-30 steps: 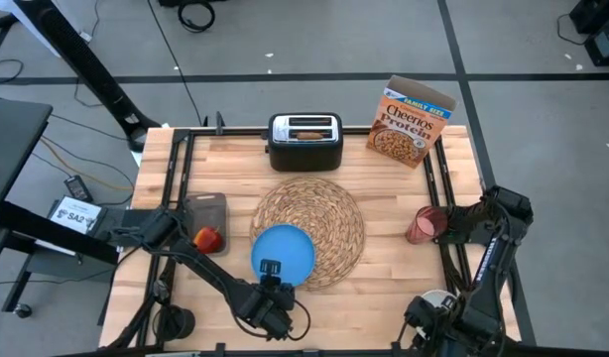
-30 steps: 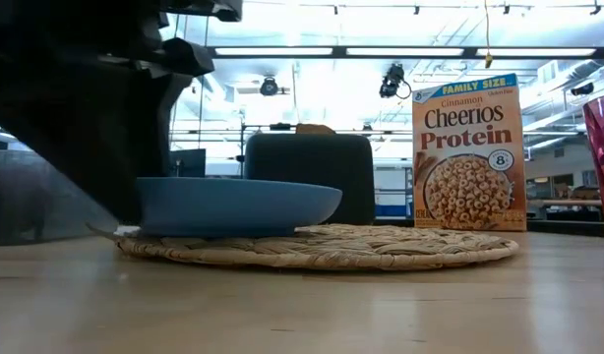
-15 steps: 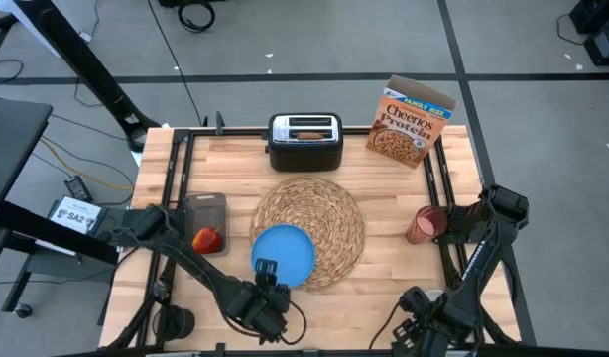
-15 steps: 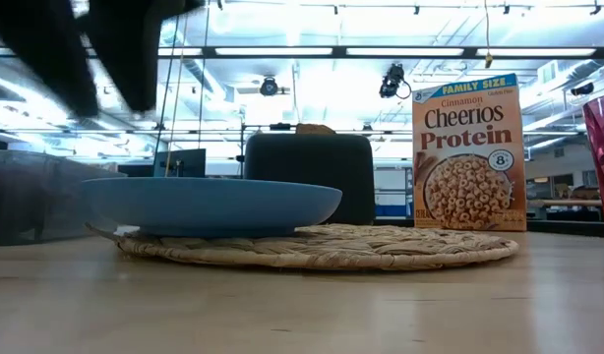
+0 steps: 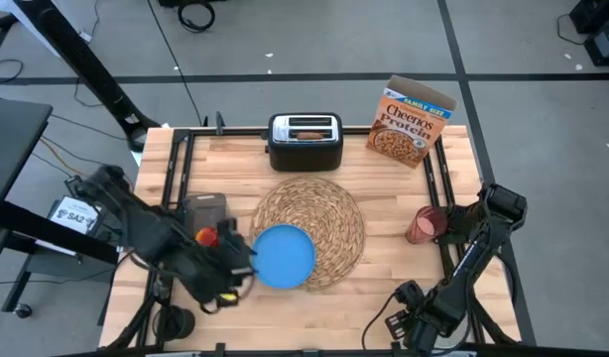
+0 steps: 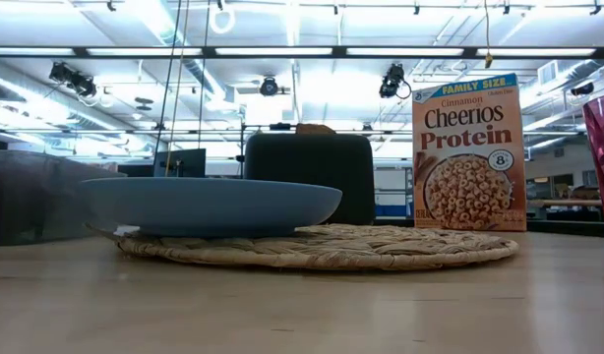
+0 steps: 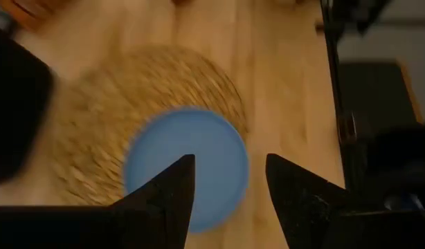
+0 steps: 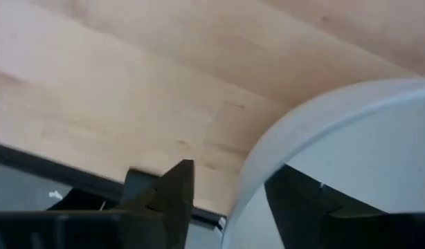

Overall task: Arrange a breakfast setting
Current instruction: Put the white bowl to the top right of the blue plate on the brown woven mat

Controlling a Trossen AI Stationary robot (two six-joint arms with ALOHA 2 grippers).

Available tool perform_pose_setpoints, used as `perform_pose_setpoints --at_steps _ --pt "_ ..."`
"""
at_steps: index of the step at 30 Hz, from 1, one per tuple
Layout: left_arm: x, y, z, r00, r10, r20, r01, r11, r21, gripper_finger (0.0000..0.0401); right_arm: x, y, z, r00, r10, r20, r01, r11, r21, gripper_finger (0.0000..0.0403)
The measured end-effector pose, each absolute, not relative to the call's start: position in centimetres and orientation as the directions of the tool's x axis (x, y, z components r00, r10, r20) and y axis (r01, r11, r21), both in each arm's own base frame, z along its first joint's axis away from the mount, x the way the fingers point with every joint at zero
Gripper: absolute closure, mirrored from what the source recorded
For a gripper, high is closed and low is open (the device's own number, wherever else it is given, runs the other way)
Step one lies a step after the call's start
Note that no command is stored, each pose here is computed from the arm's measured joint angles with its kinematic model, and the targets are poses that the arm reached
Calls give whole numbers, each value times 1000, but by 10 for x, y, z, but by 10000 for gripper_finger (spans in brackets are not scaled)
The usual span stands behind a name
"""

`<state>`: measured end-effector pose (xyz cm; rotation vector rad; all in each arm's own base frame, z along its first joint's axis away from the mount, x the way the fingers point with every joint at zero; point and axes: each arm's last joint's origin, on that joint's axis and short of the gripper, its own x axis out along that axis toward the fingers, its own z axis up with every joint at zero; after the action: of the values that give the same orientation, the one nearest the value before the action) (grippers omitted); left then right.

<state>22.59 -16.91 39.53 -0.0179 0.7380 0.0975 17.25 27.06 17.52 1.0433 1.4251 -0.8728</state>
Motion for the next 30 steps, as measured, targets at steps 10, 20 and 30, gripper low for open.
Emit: perform_pose_setpoints --at_steps 10,20,30 --pt "189 -142 423 802 202 -562 -169 979 112 219 174 271 176 -29 153 -988 940 341 26 382" --pt "182 -134 422 781 266 -565 -198 964 180 219 205 289 225 83 346 -935 912 352 211 394" --pt "185 -137 425 806 253 -535 -211 967 139 219 284 238 342 545 197 -815 392 800 455 394"
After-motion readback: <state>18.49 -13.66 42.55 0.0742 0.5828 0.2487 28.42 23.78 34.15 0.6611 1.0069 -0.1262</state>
